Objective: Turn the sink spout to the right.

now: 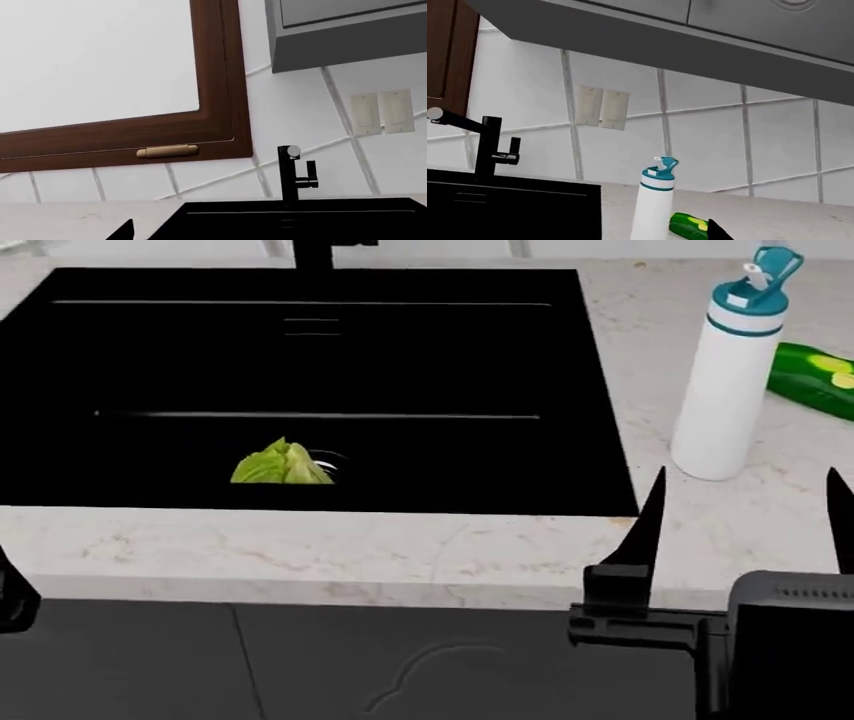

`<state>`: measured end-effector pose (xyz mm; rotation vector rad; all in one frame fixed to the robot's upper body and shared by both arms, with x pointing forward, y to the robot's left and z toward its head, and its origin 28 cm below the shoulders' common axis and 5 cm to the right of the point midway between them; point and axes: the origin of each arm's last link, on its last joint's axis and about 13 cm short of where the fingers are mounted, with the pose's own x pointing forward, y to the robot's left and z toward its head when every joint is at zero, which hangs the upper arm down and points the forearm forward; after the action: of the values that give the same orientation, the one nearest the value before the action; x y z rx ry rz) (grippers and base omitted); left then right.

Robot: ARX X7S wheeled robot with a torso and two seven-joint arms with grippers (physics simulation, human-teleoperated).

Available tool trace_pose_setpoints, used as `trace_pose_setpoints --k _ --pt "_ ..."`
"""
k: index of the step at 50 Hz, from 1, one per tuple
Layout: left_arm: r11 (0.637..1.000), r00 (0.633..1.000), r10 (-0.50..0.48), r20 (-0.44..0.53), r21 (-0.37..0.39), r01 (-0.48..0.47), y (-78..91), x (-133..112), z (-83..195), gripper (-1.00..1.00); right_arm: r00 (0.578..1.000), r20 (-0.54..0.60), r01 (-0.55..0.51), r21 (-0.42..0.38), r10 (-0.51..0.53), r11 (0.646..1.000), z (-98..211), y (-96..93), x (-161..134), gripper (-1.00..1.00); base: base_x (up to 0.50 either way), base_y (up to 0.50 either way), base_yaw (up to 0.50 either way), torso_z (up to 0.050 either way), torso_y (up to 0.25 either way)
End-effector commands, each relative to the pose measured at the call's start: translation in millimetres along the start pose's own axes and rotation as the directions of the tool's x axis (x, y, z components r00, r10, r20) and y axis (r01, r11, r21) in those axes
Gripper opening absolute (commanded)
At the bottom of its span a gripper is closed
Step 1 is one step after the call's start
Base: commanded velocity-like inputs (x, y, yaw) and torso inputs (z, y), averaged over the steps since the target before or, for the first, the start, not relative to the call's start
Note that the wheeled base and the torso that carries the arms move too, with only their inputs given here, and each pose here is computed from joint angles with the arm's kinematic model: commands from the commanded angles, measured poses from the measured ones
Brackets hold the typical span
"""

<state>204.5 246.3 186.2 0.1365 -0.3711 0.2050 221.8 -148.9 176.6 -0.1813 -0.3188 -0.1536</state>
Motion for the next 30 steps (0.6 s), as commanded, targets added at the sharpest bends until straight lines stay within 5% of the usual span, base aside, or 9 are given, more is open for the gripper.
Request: trace_pose_setpoints --k 1,30 --pt "1.0 1.0 -0.008 0.001 -0.003 0.008 -1.4 0.4 0.3 1.0 1.0 0.003 -0.02 0.003 0.02 1.0 -0.3 0.7 -0.9 1.0 0.21 0.34 0.0 0.0 0.0" --pt "1.0 1.0 -0.009 -0.002 0.007 0.009 -1.0 -0.8 -2.7 1.0 1.0 0.007 0.004 0.026 -0.005 1.0 -2.4 0.2 -3.3 1.0 0.31 0.34 0.0 0.0 0.0"
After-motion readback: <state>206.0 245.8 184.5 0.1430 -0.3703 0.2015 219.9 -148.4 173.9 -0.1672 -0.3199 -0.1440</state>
